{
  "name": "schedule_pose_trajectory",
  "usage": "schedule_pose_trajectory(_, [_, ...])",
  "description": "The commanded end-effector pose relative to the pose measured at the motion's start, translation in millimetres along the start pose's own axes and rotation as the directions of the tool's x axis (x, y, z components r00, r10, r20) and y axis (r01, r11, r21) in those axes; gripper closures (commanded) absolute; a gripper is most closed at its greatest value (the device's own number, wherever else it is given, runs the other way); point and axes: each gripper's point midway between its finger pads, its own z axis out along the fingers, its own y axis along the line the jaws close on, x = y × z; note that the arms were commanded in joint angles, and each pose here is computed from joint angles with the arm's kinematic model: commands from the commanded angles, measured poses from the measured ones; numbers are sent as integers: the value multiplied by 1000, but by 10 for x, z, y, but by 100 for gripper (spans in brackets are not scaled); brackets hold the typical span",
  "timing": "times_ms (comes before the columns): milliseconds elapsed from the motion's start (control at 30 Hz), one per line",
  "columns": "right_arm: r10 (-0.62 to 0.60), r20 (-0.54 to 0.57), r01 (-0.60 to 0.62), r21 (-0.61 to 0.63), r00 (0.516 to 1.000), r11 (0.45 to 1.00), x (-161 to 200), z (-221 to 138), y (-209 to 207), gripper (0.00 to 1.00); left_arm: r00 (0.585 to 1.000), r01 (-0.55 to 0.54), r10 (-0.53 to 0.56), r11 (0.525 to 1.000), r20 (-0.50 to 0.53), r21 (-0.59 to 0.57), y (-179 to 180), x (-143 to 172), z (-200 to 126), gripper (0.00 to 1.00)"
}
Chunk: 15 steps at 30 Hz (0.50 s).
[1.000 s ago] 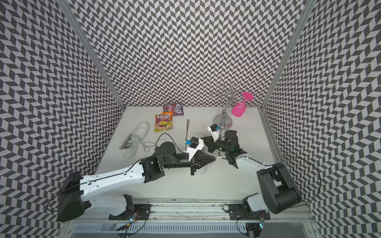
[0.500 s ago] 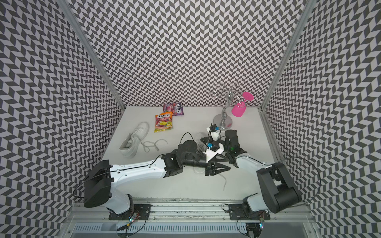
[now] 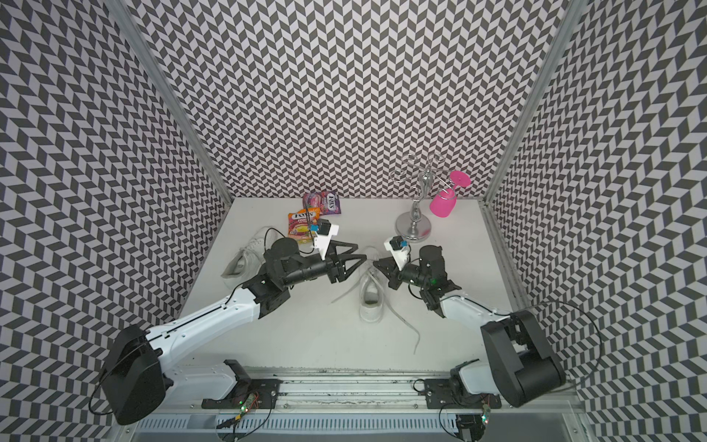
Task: Tie the shoes
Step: Wrap the shoelace around the shoelace, then cross the shoelace with the shoelace.
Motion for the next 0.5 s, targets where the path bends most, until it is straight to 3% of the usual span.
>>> schedule_pose_trajectory(0, [-85,51,84,15,995,996,-140,-35,114,100,990,130,-131,991,-58,-14,143,143,61,34])
schedule_pose_trajectory(267, [-125,6,125,32,992,992,-71,39,185,100,970,193,-192,981,-147,-11,252,391,327,34])
schedule_pose_trajectory(467, [-138,-17,138,31,990,990,-37,88,210,100,961,205,-205,979,-185,-18,255,531,483,41])
